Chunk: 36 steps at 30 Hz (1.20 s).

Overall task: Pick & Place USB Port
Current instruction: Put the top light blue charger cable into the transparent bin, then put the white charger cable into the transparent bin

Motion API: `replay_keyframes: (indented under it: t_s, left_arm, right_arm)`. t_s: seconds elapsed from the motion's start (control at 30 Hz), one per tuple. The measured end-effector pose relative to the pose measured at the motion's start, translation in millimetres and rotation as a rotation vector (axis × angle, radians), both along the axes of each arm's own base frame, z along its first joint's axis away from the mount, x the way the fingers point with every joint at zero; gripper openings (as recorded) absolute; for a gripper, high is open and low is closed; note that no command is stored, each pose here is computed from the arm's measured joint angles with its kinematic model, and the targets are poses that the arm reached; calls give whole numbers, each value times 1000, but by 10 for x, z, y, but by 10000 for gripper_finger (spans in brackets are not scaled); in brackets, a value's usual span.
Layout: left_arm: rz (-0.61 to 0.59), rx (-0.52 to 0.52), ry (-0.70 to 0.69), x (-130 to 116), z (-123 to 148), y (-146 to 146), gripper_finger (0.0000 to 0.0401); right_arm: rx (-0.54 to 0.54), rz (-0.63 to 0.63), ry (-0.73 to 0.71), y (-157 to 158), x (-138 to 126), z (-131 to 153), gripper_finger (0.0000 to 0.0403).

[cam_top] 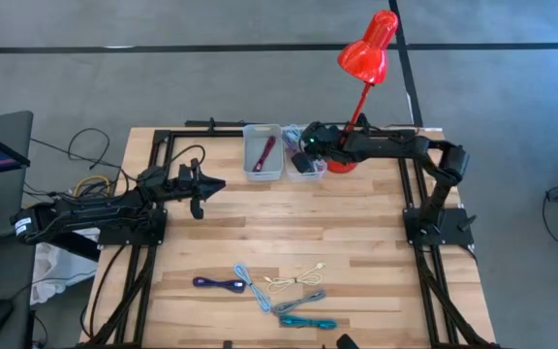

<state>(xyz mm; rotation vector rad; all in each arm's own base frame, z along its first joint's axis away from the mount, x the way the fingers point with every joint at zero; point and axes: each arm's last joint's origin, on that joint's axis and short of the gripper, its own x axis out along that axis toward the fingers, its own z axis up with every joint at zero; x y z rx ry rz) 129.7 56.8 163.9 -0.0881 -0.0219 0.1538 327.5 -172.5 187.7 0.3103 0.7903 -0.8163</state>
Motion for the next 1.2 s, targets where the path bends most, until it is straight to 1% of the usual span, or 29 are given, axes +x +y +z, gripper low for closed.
replay_keyframes:
  t_s: [0.2,0.3,0.37,0.47,0.6,0.83,0.93,1.0,1.2]
  left_arm:
    - [0,0,0,0,0,0,44]
    - [0,0,0,0,0,0,44]
    - [-1,0,0,0,0,-1,44]
    - [0,0,0,0,0,0,44]
    - [0,0,0,0,0,0,44]
    - [0,0,0,0,0,0,44]
    - [0,0,0,0,0,0,44]
    - [0,0,0,0,0,0,44]
    - [0,3,1,0,0,0,44]
  right_arm:
    - [28,-26,42,-80,-2,-181,0]
    - [21,-17,38,-68,7,-169,2]
    - [12,-5,26,-46,18,-134,11]
    - [-17,16,-1,-18,25,-15,37]
    - [-38,44,0,6,23,140,77]
    - [-49,65,-12,80,11,388,144]
    - [-53,114,-39,208,29,585,162]
    - [-36,199,-40,347,37,688,168]
    - [-21,391,-28,943,80,849,159]
